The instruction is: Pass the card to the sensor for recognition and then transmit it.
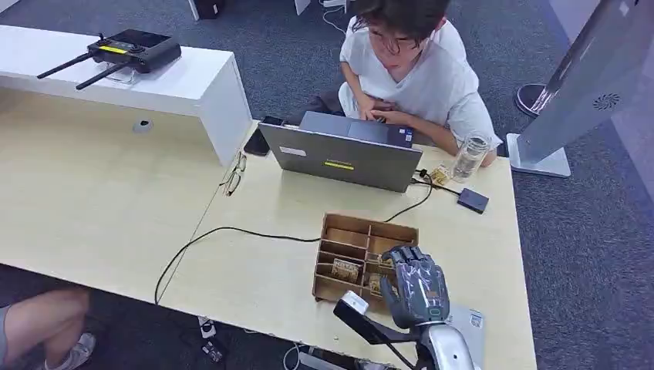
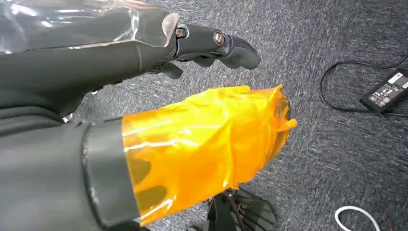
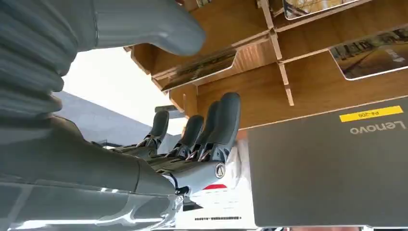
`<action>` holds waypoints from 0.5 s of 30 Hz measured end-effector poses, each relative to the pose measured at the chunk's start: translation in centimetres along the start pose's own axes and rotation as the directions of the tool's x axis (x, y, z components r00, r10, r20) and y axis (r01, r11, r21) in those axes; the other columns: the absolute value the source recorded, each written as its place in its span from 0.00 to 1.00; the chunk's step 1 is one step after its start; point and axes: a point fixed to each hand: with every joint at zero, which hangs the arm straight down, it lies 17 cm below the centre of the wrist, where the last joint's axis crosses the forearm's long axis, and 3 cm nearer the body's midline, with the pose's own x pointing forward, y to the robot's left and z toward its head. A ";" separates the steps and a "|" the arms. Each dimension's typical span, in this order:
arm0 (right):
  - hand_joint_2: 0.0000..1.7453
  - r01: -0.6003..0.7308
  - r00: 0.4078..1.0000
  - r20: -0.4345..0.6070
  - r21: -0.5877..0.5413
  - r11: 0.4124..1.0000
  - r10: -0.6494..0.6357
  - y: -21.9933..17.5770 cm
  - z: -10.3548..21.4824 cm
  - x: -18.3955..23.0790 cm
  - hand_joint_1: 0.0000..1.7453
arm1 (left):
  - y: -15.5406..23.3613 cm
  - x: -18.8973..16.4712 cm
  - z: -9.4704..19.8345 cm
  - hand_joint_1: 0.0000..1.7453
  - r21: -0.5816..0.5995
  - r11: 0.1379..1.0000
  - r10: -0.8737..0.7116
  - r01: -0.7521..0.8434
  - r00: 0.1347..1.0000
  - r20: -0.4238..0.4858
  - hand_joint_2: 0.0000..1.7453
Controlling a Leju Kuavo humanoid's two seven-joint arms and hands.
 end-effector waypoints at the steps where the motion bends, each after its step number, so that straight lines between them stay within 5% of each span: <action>1: 1.00 -0.001 1.000 -0.002 0.003 1.000 0.001 0.1 0.0 -0.1 0.44 | 0.0 0.0 0.0 0.00 0.000 1.000 0.000 0.000 1.000 -0.001 0.00; 15: 1.00 -0.013 1.000 -0.010 0.020 1.000 0.013 0.5 -0.2 -0.5 0.41 | -0.1 0.1 0.0 0.00 -0.001 1.000 0.000 0.000 1.000 -0.002 0.00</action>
